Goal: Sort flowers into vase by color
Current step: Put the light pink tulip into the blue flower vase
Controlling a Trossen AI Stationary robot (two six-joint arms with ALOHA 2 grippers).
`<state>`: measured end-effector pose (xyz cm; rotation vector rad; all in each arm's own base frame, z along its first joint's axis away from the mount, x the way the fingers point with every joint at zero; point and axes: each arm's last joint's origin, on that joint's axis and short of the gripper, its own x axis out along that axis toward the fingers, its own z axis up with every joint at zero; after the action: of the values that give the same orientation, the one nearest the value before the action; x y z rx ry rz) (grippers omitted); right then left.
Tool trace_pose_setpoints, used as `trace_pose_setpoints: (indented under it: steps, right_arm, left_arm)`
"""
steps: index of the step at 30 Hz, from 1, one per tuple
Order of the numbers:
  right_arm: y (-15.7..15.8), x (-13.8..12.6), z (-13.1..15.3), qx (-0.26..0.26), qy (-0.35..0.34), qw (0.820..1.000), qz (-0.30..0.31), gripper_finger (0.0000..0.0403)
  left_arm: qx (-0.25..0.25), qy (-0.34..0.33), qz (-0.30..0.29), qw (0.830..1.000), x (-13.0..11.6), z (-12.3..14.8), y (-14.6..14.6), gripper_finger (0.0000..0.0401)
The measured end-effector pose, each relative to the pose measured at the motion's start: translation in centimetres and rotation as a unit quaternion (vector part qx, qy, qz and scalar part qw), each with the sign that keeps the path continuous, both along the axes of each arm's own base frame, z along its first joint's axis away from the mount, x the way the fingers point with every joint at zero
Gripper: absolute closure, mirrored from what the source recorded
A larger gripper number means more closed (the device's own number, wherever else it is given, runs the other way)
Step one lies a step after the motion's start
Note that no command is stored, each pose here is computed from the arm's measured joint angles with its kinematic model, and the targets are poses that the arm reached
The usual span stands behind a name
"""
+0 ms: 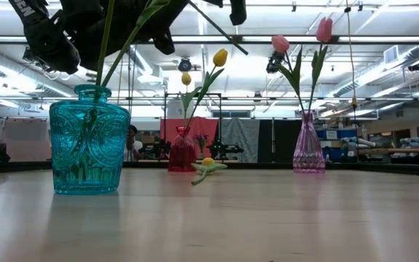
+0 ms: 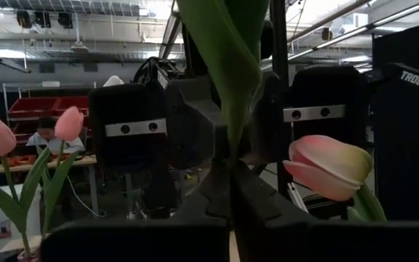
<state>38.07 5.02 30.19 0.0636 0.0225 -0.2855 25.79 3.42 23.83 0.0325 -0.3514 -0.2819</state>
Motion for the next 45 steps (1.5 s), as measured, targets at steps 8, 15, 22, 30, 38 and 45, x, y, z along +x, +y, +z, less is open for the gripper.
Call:
trace_pose_setpoints:
  steps: [8,15,22,30,38,45]
  right_arm:
    - [1.2,-2.8,2.7,0.007,0.014,1.000,-0.018,0.0332]
    - [2.7,-6.0,3.3,0.020,0.084,0.995,-0.042,0.0327]
    - [3.7,-7.8,1.1,0.040,0.182,0.978,-0.092,0.0332]
    - [1.9,-9.7,-3.2,0.086,0.203,0.969,-0.114,0.0379]
    - [0.1,-14.0,-8.3,0.118,0.077,0.986,-0.087,0.0392]
    - [-0.3,-17.2,-13.3,0.176,-0.017,0.982,-0.058,0.0383]
  left_arm:
    - [-0.055,0.059,-0.049,0.996,-0.7,-0.1,1.8,0.0400]
    - [-0.056,0.098,-0.123,0.986,-3.2,1.6,3.6,0.0400]
    - [-0.018,0.113,-0.091,0.989,-5.8,3.5,2.5,0.0401]
    - [0.002,0.187,0.007,0.982,-8.1,3.9,0.6,0.0401]
    - [-0.017,0.245,-0.032,0.969,-8.9,3.2,-1.5,0.0401]
    - [-0.033,0.271,-0.089,0.958,-8.9,3.0,-3.5,0.0401]
